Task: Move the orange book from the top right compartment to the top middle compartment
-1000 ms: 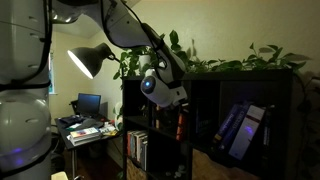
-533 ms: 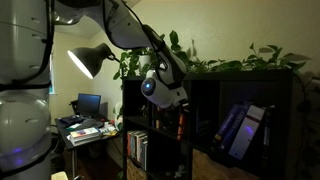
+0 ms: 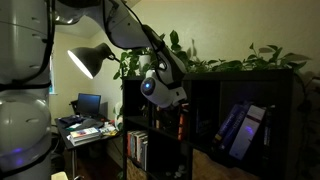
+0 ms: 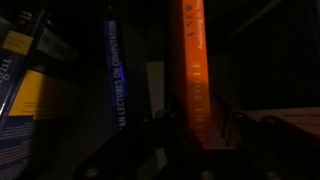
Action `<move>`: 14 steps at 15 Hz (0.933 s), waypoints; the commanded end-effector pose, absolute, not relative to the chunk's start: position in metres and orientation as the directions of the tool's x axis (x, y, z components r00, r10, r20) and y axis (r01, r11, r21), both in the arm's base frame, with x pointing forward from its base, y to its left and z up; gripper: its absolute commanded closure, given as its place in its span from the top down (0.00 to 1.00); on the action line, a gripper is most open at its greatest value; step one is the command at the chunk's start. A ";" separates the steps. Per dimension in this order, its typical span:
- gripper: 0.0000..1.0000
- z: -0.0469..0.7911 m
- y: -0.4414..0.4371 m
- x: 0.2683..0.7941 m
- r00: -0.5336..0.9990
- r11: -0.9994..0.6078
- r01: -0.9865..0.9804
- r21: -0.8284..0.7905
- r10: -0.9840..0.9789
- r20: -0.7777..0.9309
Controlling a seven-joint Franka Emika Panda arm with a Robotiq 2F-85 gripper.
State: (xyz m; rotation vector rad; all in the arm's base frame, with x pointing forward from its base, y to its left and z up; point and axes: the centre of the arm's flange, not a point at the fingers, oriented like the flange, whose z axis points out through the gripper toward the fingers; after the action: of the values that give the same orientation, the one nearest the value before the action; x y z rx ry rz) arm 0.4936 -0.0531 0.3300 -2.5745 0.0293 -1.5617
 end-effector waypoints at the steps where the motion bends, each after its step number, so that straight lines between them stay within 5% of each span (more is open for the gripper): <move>1: 0.69 0.341 -0.058 0.488 0.448 -0.995 0.047 -0.085 -0.056 0.892; 6: 0.97 0.345 -0.060 0.473 0.444 -0.997 0.059 -0.054 -0.022 0.896; 14: 1.00 0.352 -0.085 0.442 0.517 -0.996 0.065 0.063 0.088 0.851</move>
State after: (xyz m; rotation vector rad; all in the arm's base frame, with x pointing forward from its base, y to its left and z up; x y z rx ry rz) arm 0.4803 -0.0494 0.3363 -2.6357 -0.1765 -1.5450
